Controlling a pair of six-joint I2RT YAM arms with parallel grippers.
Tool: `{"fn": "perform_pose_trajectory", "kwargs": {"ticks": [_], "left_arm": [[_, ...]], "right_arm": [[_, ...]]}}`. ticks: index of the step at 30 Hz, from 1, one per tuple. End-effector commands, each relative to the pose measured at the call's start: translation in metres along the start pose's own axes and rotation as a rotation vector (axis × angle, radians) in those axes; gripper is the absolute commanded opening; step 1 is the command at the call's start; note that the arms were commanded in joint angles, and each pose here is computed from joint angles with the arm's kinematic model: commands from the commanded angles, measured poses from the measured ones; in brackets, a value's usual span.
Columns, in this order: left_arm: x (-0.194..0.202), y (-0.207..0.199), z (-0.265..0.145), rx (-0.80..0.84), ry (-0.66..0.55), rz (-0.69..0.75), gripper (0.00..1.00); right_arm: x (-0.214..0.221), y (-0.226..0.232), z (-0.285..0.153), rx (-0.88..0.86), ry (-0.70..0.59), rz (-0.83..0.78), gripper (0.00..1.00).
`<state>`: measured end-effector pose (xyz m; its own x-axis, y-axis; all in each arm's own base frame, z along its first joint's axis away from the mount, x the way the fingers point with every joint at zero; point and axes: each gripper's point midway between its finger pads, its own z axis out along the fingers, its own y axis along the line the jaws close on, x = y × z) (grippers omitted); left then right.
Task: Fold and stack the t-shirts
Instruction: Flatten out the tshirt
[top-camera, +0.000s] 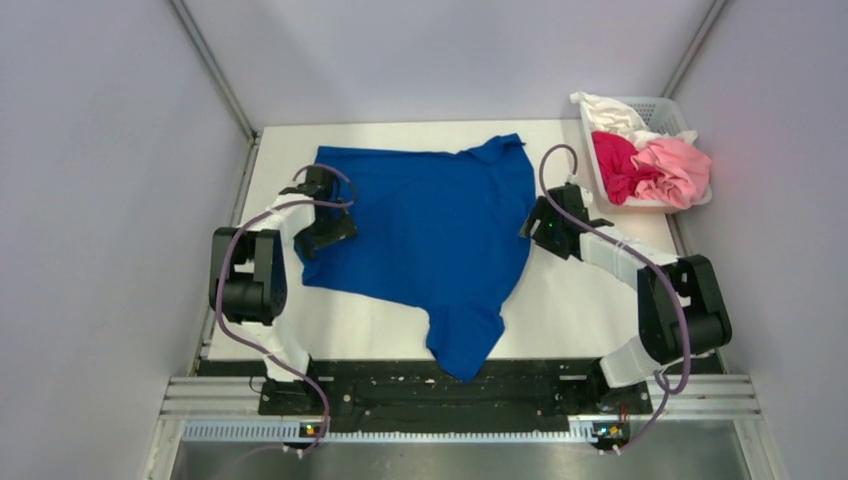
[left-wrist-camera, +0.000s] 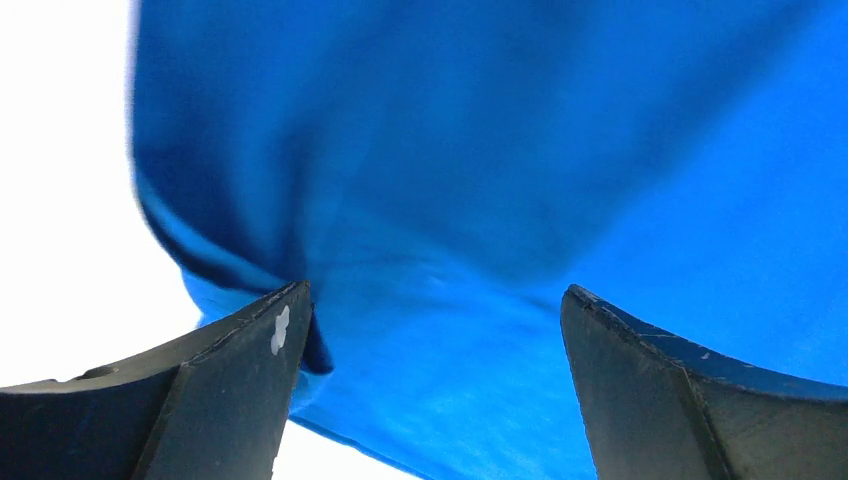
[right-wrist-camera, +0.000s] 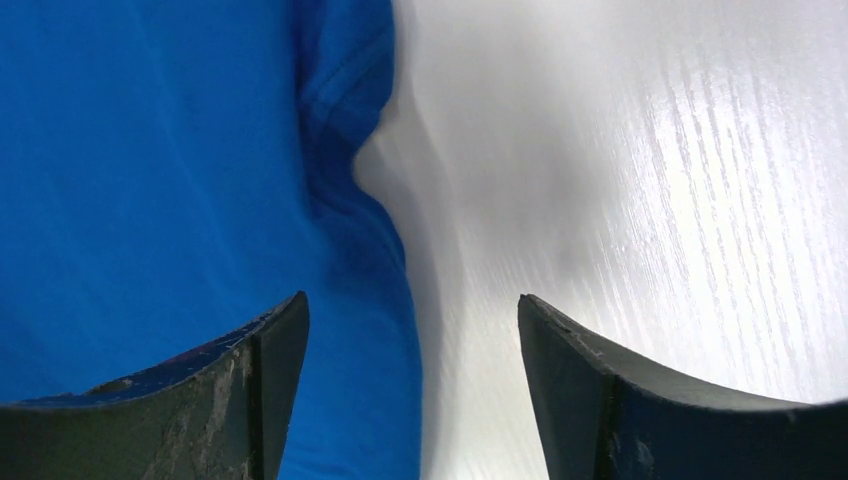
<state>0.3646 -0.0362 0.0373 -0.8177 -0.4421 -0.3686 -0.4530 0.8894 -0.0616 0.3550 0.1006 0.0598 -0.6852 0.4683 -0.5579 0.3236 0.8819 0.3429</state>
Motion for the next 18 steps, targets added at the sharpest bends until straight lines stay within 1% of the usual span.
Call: {"fn": "perform_pose_trajectory", "kwargs": {"ticks": [1, 5, 8, 9, 10, 13, 16, 18], "left_arm": [[-0.022, 0.075, 0.008, -0.165, -0.029, -0.187, 0.99], [-0.034, 0.134, -0.003, -0.270, -0.041, -0.391, 0.99], [-0.037, 0.151, -0.017, -0.286, -0.048, -0.517, 0.99], [-0.039, 0.149, -0.023, -0.271, -0.056, -0.536, 0.99], [-0.042, 0.139, -0.029, -0.218, -0.061, -0.539, 0.98], [-0.051, 0.110, -0.045, -0.084, -0.114, -0.510, 0.97], [-0.056, 0.083, -0.060, -0.006, -0.155, -0.448, 0.97], [-0.057, 0.062, -0.067, 0.039, -0.162, -0.397, 0.97]], "right_arm": [[-0.002, 0.010, 0.010, -0.012, 0.019, 0.002, 0.75], [0.005, 0.036, 0.006, -0.158, 0.042, -0.065, 0.75], [0.021, 0.074, -0.002, -0.318, 0.088, -0.147, 0.75], [0.027, 0.085, -0.005, -0.359, 0.098, -0.177, 0.75], [0.031, 0.095, -0.008, -0.387, 0.103, -0.210, 0.76], [0.042, 0.118, -0.014, -0.441, 0.112, -0.328, 0.77], [0.047, 0.131, -0.021, -0.417, 0.127, -0.417, 0.79], [0.040, 0.130, -0.021, -0.365, 0.099, -0.434, 0.81]]}}
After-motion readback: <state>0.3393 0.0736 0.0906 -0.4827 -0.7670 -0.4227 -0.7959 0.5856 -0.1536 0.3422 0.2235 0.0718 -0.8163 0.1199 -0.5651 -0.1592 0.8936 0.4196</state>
